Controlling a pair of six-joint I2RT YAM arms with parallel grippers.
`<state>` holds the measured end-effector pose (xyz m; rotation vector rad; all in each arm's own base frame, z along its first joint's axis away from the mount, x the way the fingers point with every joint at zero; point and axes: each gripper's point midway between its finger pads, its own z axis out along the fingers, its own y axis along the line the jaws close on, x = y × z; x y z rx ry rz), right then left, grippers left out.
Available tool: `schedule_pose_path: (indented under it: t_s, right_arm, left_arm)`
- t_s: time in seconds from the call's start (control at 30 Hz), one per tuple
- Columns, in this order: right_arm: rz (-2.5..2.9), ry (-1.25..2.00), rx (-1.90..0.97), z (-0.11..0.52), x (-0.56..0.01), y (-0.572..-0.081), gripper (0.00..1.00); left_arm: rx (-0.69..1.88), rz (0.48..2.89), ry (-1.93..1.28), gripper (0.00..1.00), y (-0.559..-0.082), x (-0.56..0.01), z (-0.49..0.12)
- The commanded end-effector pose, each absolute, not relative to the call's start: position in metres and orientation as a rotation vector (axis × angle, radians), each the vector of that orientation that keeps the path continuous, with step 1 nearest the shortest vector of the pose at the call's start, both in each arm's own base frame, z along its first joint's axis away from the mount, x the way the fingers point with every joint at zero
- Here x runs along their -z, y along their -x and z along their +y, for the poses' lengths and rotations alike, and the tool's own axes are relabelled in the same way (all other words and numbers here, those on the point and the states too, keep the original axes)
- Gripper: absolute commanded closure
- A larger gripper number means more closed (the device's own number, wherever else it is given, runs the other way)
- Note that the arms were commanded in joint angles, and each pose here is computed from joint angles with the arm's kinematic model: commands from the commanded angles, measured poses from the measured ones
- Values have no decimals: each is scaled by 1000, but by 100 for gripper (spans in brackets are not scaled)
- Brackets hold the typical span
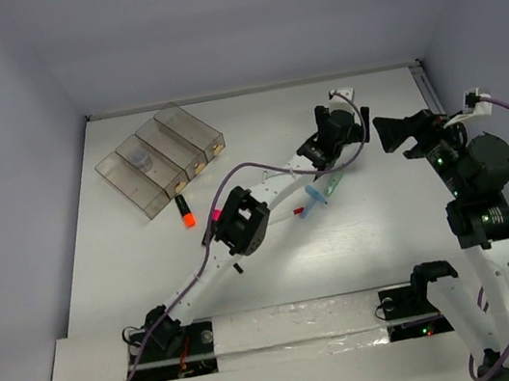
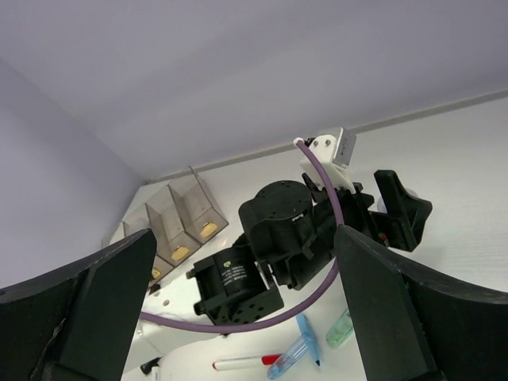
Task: Sort the stationery into containers
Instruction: Move the stationery to the center of the board.
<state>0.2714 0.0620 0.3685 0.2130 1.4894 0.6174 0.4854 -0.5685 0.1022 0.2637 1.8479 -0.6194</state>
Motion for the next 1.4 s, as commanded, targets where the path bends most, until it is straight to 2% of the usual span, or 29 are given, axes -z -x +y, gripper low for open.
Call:
schedule_pose_path:
  t_s: [0.0, 0.03, 0.13, 0.27, 0.4, 0.47, 0.53, 0.73, 0.8, 0.87, 1.1, 1.13, 1.17, 1.37]
  right_arm:
    - [1481, -156, -638, 71, -378, -266, 0]
    - [1480, -156, -638, 71, -376, -267, 0]
    - [1494, -161, -636, 70, -370, -270, 0]
    - [1488, -159, -638, 71, -373, -270, 0]
    - [1490, -155, -659, 73, -372, -270, 0]
    - [1496, -156, -662, 74, -371, -269, 0]
    - [1490, -155, -646, 72, -374, -268, 0]
    - [1468, -142, -643, 72, -388, -258, 0]
    - [1458, -139, -643, 72, -391, -255, 0]
    - [1456, -137, -644, 72, -393, -254, 0]
    - [1448, -142, -682, 76, -388, -252, 0]
    - [1456, -141, -688, 77, -386, -253, 0]
    - [1469, -142, -689, 77, -383, -253, 0]
    - [1517, -144, -678, 77, -361, -257, 0]
  left_arm:
    - [597, 1781, -240, 4, -487, -121, -567]
    - [603, 1765, -245, 1, -483, -130, -571]
    - [607, 1765, -235, 1, -484, -134, -573]
    - [620, 1819, -225, 4, -491, -114, -567]
    - [641, 1840, -210, 14, -494, -106, -566]
    - [657, 1839, -202, 26, -497, -107, -564]
    - [665, 1842, -203, 30, -497, -106, -565]
    - [670, 1861, -218, 30, -494, -101, -566]
    - [666, 1883, -227, 34, -491, -97, -565]
    - [647, 1901, -216, 45, -495, -94, -559]
    - [569, 1952, -220, 48, -497, -82, -542]
    - [570, 1951, -220, 49, -497, -84, -541]
    - [560, 1949, -225, 54, -497, -84, -540]
    - [427, 1963, -265, 59, -495, -85, -516]
